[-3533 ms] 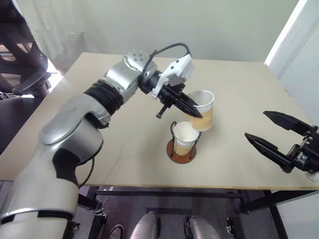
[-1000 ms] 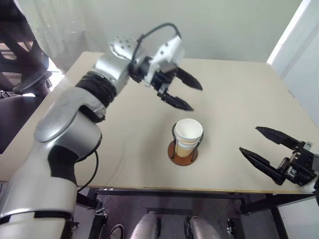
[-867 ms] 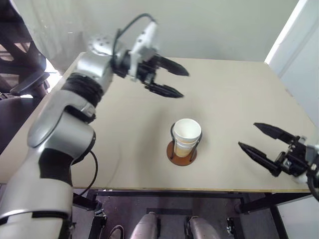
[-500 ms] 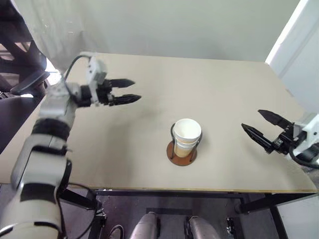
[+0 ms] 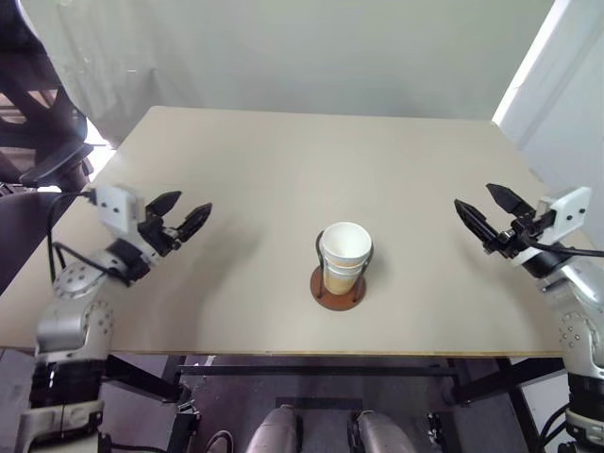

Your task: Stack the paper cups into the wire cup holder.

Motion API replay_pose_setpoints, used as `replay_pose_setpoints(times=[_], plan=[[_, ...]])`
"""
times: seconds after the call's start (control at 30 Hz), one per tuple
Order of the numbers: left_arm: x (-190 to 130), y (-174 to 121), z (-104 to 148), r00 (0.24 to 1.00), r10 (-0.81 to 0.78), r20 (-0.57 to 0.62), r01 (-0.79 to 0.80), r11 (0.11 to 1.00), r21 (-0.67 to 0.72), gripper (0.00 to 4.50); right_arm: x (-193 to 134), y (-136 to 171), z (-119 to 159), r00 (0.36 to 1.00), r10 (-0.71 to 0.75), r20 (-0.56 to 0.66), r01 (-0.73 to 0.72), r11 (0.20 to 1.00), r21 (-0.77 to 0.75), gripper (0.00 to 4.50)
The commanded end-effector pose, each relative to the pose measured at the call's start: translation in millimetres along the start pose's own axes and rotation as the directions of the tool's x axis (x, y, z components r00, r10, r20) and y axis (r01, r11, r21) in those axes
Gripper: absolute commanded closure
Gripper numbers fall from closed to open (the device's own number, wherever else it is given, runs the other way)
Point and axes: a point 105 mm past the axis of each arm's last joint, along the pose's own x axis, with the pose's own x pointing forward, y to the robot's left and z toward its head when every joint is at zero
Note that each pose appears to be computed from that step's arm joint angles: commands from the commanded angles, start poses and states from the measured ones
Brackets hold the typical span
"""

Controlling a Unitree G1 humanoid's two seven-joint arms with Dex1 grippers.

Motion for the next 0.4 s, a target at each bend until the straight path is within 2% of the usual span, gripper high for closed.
replay_pose_setpoints(times=[0.03,0.27,0.4], plan=[[-11,3,10,0.996,0.076,0.046,-0.077,0.997,0.005,0.96,8,-5,2,1.0,-0.002,0.018,0.002,1.0,-0.019,1.12],[-35,2,1,0.985,0.169,0.032,-0.168,0.985,-0.025,0.96,25,-6,-8,1.0,0.011,-0.004,-0.011,1.0,0.025,1.12],[-44,-3,-5,0.982,0.19,0.014,-0.19,0.981,-0.028,0.96,37,-3,-20,0.997,0.026,-0.066,-0.023,0.999,0.041,1.12]])
